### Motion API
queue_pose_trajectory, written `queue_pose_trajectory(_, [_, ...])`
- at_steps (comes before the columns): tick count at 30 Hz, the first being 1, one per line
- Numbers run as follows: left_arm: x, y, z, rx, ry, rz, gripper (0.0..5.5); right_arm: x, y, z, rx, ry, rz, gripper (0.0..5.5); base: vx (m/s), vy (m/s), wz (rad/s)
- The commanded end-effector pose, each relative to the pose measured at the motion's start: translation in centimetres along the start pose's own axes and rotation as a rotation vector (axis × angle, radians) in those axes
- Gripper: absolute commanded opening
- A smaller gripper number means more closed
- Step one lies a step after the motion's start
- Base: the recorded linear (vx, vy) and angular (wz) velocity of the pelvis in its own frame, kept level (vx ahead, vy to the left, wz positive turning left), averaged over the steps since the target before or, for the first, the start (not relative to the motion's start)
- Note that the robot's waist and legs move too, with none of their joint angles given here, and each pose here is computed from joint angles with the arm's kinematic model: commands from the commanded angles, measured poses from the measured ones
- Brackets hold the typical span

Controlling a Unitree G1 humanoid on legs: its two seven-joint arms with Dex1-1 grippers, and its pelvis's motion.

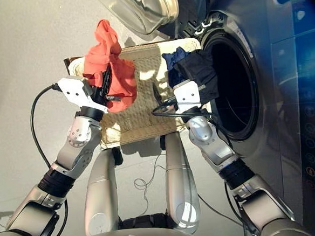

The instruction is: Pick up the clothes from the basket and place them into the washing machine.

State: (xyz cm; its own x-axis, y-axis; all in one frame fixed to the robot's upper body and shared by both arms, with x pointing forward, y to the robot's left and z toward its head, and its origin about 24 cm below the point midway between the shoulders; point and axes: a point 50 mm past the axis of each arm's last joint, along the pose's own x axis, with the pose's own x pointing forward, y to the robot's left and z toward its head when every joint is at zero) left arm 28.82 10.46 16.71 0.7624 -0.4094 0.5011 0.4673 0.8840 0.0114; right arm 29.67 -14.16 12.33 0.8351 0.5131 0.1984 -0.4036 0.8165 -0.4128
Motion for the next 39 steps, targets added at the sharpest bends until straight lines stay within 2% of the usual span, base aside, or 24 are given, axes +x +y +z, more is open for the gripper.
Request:
queue_pose_trajectory(1, [-0.3, -1.6, 4.5, -0.006, -0.183, -0.215, 0.0, 0.8, -0.5, 4.0, -0.146, -0.119, 0.194, 5.5, 0.0, 0.0, 0.0])
queue_pose_trajectory(3, [-0.3, -2.2, 4.9, -0.016, -0.185, -0.281, 0.0, 1.9, -0.2, 5.5, -0.27, -0.152, 0.265, 5.5, 0.0, 0.0, 0.0])
queue_pose_trajectory(6, [-0.3, -3.0, 5.1, -0.041, -0.186, -0.332, 0.0, 3.3, 0.5, 7.3, -0.339, -0.22, 0.291, 5.5, 0.0, 0.0, 0.0])
queue_pose_trajectory(15, [0.0, -4.4, 4.3, -0.128, -0.15, -0.368, 0.0, 6.1, 2.1, 11.4, -0.359, -0.398, 0.267, 5.5, 0.0, 0.0, 0.0])
queue_pose_trajectory(24, [0.1, -4.9, 3.5, -0.159, -0.11, -0.377, 0.0, 6.6, 2.6, 13.4, -0.318, -0.506, 0.196, 5.5, 0.0, 0.0, 0.0])
queue_pose_trajectory(34, [0.0, -4.5, 2.9, -0.17, -0.07, -0.358, 0.0, 5.4, 2.8, 15.7, -0.307, -0.649, 0.147, 5.5, 0.0, 0.0, 0.0])
queue_pose_trajectory(35, [0.0, -4.4, 2.7, -0.167, -0.063, -0.357, 0.0, 5.2, 2.9, 16.0, -0.307, -0.669, 0.142, 3.54, 0.0, 0.0, 0.0])
queue_pose_trajectory(36, [-0.1, -4.3, 2.5, -0.164, -0.053, -0.349, 0.0, 5.0, 2.9, 16.4, -0.292, -0.699, 0.125, 0.3, 0.0, 0.0, 0.0])
queue_pose_trajectory(37, [-0.1, -4.3, 2.5, -0.164, -0.052, -0.349, 0.0, 4.9, 2.9, 16.4, -0.292, -0.699, 0.125, 0.0, 0.0, 0.0, 0.0])
queue_pose_trajectory(39, [-0.2, -4.2, 2.3, -0.157, -0.045, -0.341, 0.0, 4.7, 2.8, 16.6, -0.272, -0.719, 0.103, 0.0, 0.0, 0.0, 0.0])
